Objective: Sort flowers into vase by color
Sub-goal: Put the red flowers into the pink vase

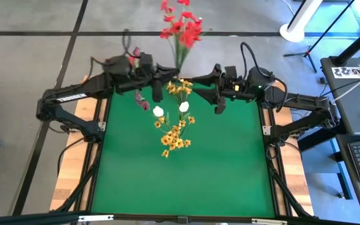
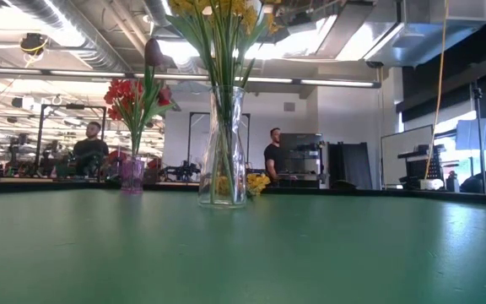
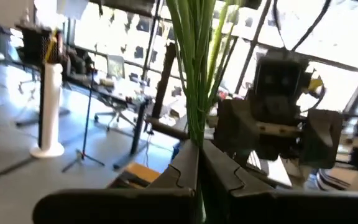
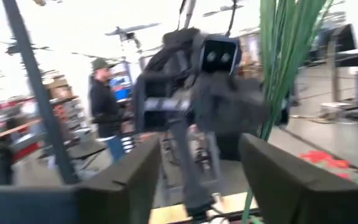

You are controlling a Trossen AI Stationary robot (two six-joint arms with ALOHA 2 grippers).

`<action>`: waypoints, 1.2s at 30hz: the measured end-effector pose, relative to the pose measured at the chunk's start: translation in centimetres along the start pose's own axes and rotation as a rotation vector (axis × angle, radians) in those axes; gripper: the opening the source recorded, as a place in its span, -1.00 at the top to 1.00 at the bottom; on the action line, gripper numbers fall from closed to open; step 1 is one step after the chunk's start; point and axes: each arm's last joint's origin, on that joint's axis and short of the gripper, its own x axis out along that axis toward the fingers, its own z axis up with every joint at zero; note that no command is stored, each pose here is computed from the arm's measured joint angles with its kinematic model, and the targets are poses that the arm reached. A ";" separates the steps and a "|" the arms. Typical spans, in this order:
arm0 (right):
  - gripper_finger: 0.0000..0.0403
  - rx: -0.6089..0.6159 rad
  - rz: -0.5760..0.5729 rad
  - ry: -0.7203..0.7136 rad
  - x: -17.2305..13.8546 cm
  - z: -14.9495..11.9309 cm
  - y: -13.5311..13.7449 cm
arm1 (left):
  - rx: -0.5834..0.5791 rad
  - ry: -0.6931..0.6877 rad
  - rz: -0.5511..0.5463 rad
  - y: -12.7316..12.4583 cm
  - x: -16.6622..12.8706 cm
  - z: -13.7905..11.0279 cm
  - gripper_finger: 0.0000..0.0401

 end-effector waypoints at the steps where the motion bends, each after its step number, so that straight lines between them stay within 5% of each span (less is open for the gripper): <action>1: -0.14 0.000 0.025 0.008 0.0 0.0 0.1 | 0.010 -0.013 0.008 0.0 -0.6 0.5 1.00; 5: -0.37 -0.014 0.119 0.043 -0.3 0.0 0.4 | 0.069 -0.040 0.084 0.1 -4.0 2.2 1.00; 10: -0.42 -0.017 0.193 0.094 -1.3 0.2 1.4 | 0.146 -0.031 0.239 0.3 -8.4 3.4 1.00; 14: -0.33 -0.123 0.079 0.186 -2.7 -0.1 2.4 | 0.175 -0.047 0.287 0.4 -11.4 2.4 1.00; 19: -0.21 -0.214 -0.143 0.306 -4.7 -1.7 3.0 | 0.234 -0.056 0.357 1.7 -13.6 -2.3 1.00; 25: -0.12 -0.213 -0.272 0.292 -7.2 -3.7 2.0 | 0.331 -0.182 0.371 3.9 -15.0 -9.5 1.00; 30: -0.12 -0.185 -0.301 0.275 -8.8 -6.8 1.0 | 0.411 -0.269 0.445 5.8 -15.5 -14.9 1.00; 36: -0.12 -0.155 -0.316 0.230 -9.6 -9.9 0.2 | 0.431 -0.297 0.530 7.8 -16.0 -18.5 1.00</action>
